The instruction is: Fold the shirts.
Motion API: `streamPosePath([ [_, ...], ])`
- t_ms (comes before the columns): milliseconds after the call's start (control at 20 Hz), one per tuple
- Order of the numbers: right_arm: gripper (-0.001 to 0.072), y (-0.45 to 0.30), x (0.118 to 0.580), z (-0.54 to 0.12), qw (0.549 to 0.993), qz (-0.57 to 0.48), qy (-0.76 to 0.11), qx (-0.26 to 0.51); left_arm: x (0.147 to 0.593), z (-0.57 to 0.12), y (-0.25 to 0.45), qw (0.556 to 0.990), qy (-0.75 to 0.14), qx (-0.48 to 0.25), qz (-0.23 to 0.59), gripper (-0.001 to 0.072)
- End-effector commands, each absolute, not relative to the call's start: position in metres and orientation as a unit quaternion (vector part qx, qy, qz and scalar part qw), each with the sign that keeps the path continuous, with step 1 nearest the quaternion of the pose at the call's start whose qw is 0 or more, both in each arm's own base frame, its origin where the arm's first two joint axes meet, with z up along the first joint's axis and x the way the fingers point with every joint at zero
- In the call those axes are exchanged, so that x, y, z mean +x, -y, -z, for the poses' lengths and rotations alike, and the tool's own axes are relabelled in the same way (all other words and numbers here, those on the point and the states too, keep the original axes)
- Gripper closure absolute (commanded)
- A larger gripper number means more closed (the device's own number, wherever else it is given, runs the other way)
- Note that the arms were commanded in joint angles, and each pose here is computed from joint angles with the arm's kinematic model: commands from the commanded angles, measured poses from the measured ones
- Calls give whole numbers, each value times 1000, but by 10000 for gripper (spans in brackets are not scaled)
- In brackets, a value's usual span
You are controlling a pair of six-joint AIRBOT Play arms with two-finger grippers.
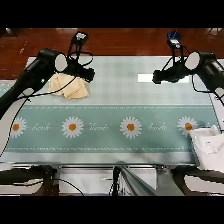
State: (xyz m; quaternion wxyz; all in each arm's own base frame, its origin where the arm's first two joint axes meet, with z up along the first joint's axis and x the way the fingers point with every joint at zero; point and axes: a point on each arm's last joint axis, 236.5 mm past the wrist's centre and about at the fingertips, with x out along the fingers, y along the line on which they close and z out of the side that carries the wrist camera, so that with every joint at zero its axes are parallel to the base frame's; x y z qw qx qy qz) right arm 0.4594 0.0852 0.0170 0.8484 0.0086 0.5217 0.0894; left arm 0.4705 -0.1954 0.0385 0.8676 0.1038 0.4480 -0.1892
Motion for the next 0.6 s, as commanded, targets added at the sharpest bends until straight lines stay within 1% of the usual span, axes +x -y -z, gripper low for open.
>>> streamPosePath([
  [0,122,-85,460,-18,849,-90,-520,8,478,-45,202,878,-428,93,193,92],
  [300,123,-84,450,-12,836,-102,-539,-13,477,-46,204,878,-428,89,196,93],
  [350,123,-81,448,-11,834,-98,-542,-21,480,-49,204,882,-420,88,196,105],
  [500,123,-67,443,-7,826,-84,-554,-51,497,-61,176,892,-400,128,165,109],
  [550,123,-61,441,-6,822,-78,-560,-63,505,-65,159,897,-397,129,145,97],
])
